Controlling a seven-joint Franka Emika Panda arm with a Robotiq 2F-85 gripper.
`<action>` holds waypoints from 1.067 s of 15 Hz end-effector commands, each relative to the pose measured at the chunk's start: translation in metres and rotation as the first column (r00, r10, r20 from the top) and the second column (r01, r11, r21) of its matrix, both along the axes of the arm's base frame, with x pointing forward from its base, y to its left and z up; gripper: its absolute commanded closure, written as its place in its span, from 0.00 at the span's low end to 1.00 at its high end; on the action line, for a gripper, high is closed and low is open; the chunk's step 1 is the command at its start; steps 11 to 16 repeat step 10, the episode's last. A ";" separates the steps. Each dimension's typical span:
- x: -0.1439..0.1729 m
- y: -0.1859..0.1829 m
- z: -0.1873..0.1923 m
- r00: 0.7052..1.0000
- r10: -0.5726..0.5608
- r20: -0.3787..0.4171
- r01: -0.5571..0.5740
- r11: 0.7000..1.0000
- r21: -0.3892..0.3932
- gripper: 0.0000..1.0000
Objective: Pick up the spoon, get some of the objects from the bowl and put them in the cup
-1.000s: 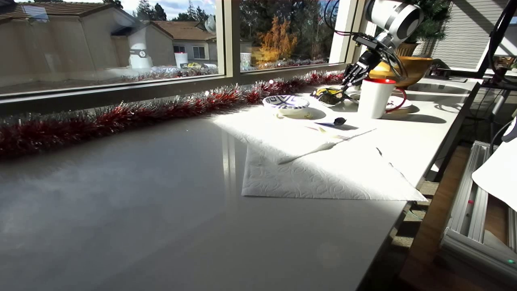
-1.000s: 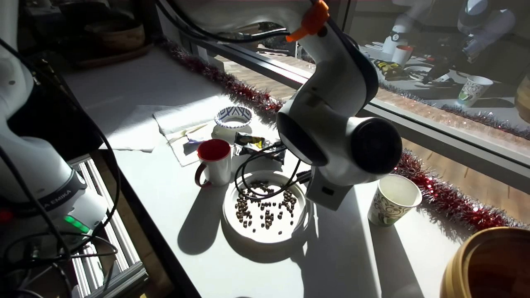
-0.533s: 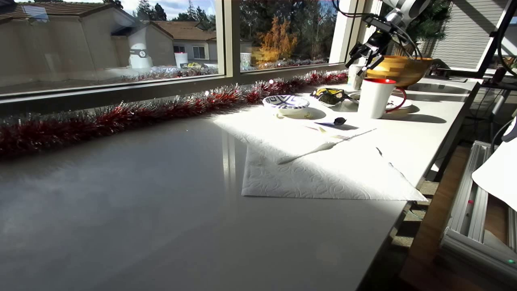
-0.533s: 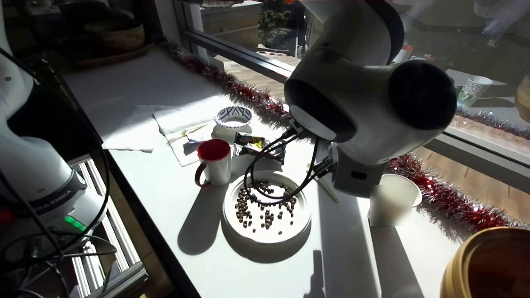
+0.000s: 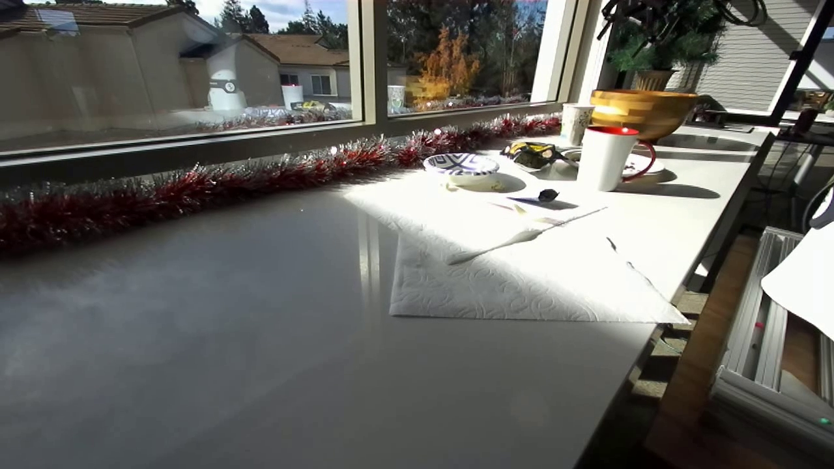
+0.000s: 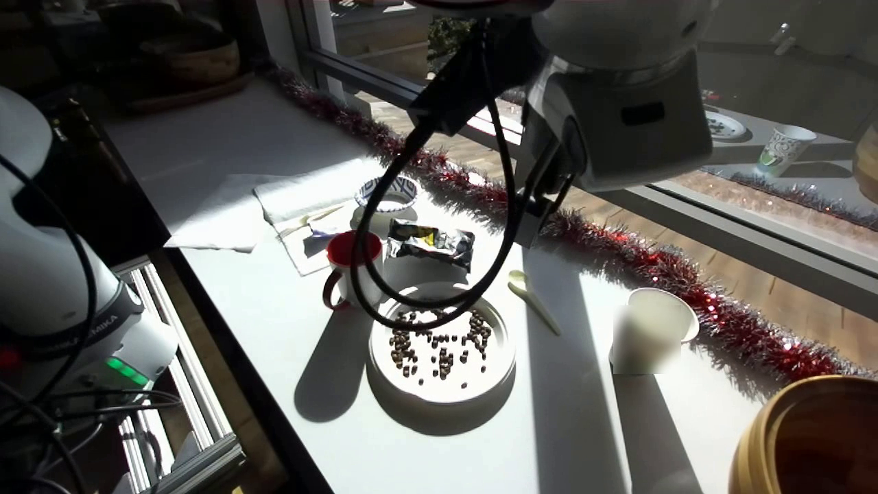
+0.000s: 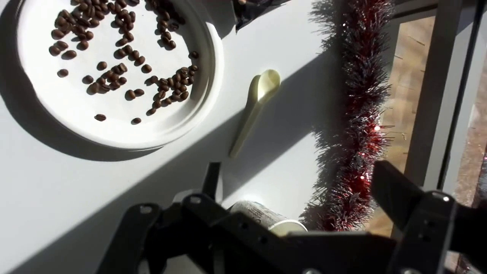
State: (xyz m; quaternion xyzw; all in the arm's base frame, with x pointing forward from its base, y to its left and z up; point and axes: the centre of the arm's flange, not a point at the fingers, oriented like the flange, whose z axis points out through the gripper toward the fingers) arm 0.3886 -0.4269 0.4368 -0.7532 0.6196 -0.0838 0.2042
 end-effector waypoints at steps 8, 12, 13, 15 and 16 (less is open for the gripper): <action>-0.056 0.084 0.113 0.957 0.273 -0.098 -0.290 0.911 -0.294 0.00; -0.063 0.091 0.117 0.955 0.281 -0.095 -0.297 0.906 -0.303 0.00; -0.063 0.091 0.117 0.955 0.281 -0.095 -0.297 0.906 -0.303 0.00; -0.063 0.091 0.117 0.955 0.281 -0.095 -0.297 0.906 -0.303 0.00; -0.063 0.091 0.117 0.955 0.281 -0.095 -0.297 0.906 -0.303 0.00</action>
